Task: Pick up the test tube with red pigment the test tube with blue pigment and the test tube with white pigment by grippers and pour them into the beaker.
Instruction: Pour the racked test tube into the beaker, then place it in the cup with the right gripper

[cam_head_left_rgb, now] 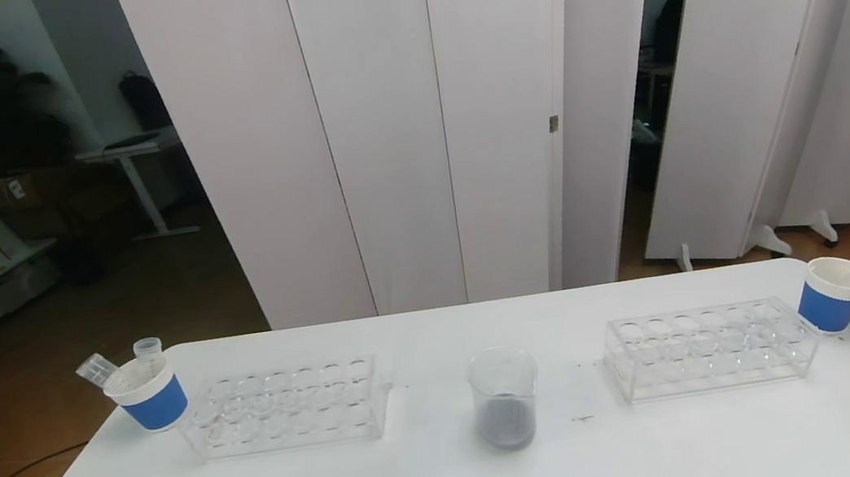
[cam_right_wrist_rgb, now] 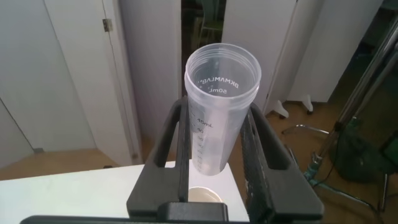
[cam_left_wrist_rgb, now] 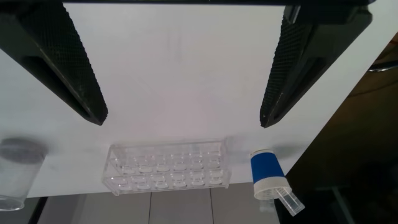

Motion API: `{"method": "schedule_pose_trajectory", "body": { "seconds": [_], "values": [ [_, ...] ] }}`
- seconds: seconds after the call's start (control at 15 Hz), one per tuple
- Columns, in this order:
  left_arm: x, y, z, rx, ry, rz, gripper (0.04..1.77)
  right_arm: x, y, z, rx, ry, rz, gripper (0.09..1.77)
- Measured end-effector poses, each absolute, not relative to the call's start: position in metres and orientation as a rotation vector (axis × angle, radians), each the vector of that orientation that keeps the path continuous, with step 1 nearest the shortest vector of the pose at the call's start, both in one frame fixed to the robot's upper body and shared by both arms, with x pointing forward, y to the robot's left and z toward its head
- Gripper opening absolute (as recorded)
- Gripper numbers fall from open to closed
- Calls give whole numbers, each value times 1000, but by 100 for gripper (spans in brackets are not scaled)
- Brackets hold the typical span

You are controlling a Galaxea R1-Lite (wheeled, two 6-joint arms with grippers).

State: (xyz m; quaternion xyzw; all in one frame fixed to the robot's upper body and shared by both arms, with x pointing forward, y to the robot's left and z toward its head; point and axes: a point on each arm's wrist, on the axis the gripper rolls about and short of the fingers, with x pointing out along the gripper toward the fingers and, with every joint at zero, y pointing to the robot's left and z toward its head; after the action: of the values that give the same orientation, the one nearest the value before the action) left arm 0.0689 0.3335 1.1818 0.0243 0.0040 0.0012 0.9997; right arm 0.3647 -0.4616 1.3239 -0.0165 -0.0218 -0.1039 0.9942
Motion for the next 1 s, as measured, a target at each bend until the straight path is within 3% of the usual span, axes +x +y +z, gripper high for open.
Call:
{"method": "schedule_pose_trajectory", "body": {
  "seconds": [0.4,1.0],
  "values": [
    [69,334,1182,49,8,2,175,370,-486,1292,50,25,-268,57],
    [69,333,1182,49,8,2,175,404,-457,1249,68,81,-167,57]
  ]
}}
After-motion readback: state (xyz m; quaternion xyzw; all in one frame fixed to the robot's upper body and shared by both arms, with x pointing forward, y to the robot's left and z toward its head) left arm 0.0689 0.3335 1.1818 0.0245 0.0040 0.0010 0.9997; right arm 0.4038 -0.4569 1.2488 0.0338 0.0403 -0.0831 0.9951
